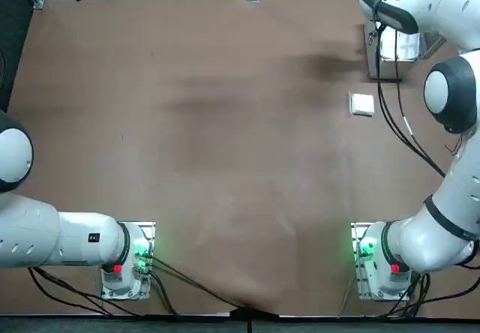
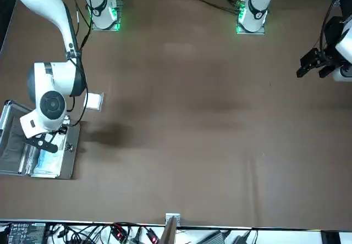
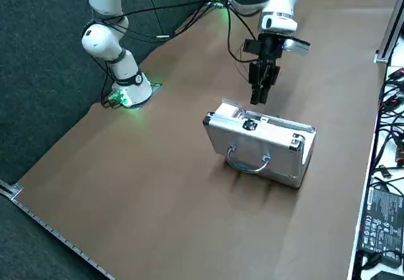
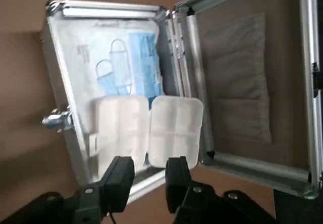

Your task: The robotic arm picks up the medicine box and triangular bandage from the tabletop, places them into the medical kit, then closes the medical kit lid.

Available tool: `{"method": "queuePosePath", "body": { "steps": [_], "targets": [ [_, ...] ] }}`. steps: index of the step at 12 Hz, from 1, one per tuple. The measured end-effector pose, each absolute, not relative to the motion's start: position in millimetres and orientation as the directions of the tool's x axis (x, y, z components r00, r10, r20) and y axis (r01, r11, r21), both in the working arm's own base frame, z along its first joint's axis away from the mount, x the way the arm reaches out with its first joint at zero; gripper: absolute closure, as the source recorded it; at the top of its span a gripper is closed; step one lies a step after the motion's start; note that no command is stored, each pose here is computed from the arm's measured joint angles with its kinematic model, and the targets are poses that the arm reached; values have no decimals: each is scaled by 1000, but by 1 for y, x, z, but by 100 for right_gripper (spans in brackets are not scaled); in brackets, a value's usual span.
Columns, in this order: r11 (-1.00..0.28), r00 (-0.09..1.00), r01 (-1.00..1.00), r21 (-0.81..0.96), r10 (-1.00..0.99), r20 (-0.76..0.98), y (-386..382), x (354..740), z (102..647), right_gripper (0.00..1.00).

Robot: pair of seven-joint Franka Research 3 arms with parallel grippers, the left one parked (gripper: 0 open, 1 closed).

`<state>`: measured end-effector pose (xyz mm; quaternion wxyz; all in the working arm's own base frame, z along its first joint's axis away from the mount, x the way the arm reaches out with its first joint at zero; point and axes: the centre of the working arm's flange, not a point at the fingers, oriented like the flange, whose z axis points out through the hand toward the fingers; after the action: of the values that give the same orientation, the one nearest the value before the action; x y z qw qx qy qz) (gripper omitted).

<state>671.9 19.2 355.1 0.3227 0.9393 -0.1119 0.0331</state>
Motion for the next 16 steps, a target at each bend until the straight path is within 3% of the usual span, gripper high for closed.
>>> {"method": "queuePosePath", "body": {
  "steps": [5, 10, 16],
  "targets": [
    [-905, 982, -152, 398, -184, -45, 71, 648, 377, 58],
    [-926, 972, -84, 367, -156, -173, 141, 612, 317, 62],
    [-889, 951, -143, 435, -245, -189, 160, 595, 234, 69]
  ]
}}
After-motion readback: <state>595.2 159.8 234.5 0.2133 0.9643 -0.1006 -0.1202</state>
